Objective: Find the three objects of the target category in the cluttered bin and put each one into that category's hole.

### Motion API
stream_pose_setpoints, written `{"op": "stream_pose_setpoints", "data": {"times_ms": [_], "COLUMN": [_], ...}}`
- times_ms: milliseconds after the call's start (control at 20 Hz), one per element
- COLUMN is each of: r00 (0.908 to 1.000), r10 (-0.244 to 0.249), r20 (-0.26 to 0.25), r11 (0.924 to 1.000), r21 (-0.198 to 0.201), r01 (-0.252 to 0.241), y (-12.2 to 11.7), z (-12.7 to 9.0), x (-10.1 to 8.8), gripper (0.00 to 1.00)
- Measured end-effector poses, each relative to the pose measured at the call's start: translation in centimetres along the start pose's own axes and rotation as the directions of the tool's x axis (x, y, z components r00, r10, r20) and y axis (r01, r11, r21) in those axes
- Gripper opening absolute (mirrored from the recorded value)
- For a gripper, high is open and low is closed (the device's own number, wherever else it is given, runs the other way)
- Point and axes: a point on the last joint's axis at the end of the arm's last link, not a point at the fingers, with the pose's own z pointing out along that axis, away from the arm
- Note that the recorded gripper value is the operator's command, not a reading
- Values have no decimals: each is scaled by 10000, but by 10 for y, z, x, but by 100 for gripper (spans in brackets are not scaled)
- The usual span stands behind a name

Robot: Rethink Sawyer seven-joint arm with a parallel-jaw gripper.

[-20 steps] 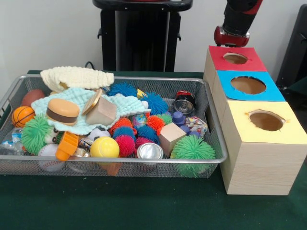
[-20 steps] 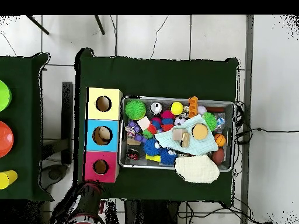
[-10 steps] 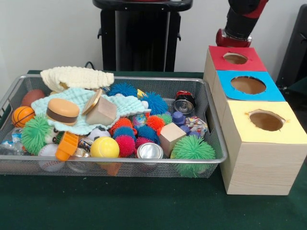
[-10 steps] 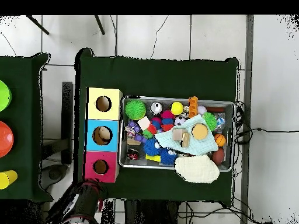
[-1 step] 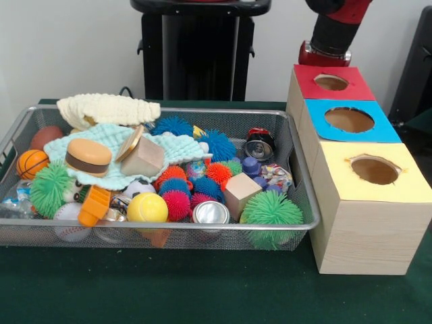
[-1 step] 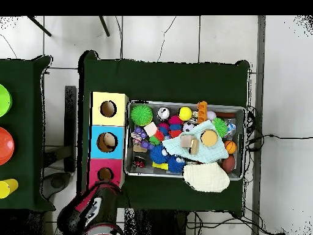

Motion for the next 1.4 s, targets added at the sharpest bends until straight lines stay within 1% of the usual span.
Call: {"op": "stream_pose_setpoints", "data": {"times_ms": [150, 200, 300, 500, 650, 850, 950, 1150, 1200, 1300, 1400], "r00": [9991, 9988, 9966, 9930, 9931, 9939, 9935, 9914, 9890, 9863, 9852], "r10": [430, 470, 710, 970, 924, 821, 759, 714, 692, 627, 585], "r20": [-43, -114, -418, -677, -719, -734, -845, -1095, -1309, -1527, -1611], "r11": [9990, 9988, 9972, 9948, 9951, 9958, 9956, 9949, 9945, 9948, 9951], "r21": [-124, -142, -200, -259, -274, -339, -479, -631, -687, -705, -696], "r01": [-430, -471, -719, -989, -946, -847, -802, -786, -787, -741, -705], "y": [-14, -16, -26, -40, -55, -62, -65, -70, -76, -82, -85], "z": [-6, -7, -9, -10, -8, -6, -6, -7, -8, -9, -9], "x": [-14, -14, -15, -17, -20, -21, -22, -24, -27, -30, -31], "gripper": [100, 100, 100, 100, 100, 100, 100, 100, 100, 100, 100]}}
